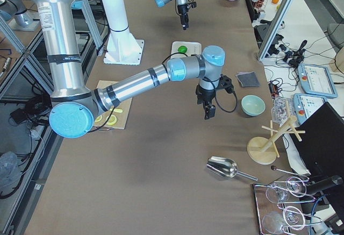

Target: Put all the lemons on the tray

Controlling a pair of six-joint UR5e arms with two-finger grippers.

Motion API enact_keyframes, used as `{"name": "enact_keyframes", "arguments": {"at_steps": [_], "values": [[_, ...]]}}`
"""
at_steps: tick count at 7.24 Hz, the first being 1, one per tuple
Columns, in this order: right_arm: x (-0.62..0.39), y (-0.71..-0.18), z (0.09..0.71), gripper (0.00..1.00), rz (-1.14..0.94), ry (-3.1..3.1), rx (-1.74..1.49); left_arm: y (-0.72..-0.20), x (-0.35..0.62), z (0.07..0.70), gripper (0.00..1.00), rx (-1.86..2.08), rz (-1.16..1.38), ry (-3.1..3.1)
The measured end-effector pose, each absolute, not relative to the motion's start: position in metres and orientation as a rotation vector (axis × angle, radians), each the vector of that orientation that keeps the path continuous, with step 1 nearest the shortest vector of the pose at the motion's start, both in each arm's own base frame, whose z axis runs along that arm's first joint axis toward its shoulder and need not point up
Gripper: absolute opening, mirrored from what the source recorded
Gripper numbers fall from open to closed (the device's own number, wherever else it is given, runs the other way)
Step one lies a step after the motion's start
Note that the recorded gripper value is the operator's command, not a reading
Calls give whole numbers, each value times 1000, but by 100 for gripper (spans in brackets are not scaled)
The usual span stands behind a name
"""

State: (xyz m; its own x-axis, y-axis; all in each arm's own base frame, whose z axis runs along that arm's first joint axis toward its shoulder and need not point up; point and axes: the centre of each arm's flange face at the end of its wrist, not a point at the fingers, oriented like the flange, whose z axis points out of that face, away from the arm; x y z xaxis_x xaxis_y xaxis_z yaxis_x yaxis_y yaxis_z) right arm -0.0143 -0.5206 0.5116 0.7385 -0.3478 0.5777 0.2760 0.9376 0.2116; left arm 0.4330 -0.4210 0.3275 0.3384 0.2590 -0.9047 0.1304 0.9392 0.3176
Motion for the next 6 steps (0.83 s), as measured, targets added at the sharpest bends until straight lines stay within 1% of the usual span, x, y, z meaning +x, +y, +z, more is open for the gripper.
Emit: {"name": "enact_keyframes", "arguments": {"at_steps": [2, 3, 4, 6], "values": [[31, -482, 578, 100, -333, -660, 51, -472, 373, 340, 99, 355, 203, 1138], [41, -466, 597, 100, -312, -663, 23, -500, 332, 352, 99, 364, 270, 1073], [47, -455, 609, 100, -294, -665, 2, -524, 282, 374, 99, 380, 334, 1000], [51, -444, 621, 100, -278, -668, -20, -558, 158, 430, 99, 384, 364, 907]]}}
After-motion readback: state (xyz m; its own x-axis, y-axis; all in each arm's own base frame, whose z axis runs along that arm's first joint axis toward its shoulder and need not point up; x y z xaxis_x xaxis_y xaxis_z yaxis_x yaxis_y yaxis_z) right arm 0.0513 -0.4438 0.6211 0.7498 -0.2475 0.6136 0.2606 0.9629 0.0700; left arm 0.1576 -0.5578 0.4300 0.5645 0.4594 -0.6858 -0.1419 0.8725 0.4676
